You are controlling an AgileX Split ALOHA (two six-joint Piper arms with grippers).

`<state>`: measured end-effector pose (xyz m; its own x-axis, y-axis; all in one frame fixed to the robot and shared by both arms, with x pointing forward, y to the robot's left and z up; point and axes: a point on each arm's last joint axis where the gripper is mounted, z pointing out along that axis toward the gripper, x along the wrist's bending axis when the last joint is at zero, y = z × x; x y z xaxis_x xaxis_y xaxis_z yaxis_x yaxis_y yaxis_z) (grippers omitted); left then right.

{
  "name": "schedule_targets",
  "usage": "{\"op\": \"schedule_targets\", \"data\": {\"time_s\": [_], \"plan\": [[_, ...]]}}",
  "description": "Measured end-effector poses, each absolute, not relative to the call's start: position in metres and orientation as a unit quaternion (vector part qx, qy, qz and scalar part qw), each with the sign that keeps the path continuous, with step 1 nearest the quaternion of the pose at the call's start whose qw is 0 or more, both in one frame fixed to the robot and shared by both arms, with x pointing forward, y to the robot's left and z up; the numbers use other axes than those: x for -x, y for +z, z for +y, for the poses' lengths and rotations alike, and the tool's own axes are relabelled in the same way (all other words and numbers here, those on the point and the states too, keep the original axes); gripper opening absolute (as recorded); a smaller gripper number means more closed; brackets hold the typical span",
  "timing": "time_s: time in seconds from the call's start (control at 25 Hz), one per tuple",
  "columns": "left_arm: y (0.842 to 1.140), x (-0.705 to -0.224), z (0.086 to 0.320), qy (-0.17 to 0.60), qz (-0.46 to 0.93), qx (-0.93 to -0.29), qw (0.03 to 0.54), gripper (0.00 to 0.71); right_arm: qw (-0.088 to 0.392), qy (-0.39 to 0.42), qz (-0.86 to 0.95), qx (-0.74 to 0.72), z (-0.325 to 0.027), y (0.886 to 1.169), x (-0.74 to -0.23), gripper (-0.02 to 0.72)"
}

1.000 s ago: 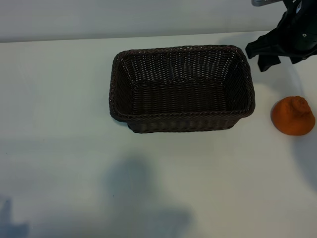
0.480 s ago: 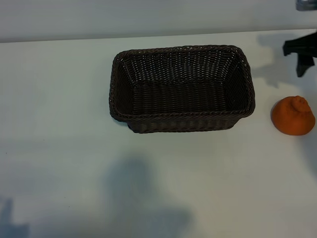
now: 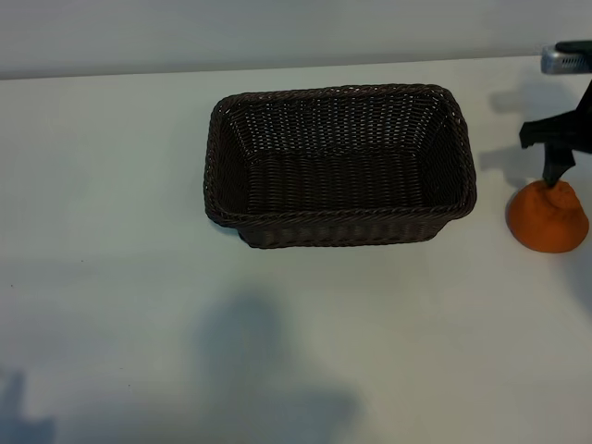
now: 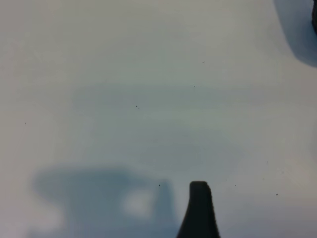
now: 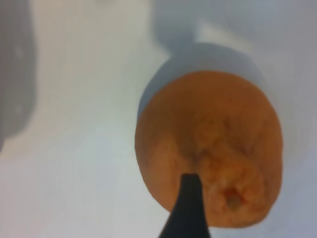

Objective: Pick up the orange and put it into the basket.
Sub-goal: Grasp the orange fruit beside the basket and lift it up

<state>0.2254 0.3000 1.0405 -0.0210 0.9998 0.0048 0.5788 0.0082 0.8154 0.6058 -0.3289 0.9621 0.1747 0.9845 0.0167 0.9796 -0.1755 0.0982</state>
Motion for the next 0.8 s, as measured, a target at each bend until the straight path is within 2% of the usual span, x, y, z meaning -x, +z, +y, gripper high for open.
{"op": "schedule_targets", "data": {"time_s": [0.36,0.6,0.8], "plan": [[1.04,-0.225,0.3,0.329,0.634,-0.623,0.319,0.575,0.051,0.059,0.639,-0.765,-0.328,0.94,-0.6,0.595],[1.04,-0.225,0.3,0.33,0.634,-0.623,0.319,0.575,0.056,0.069,0.643,-0.761,-0.328,0.936,-0.601,0.592],[1.04,-0.225,0.3,0.33,0.633,-0.623,0.319,0.575,0.027,0.063,0.645,-0.761,-0.325,0.916,-0.603,0.513]]}}
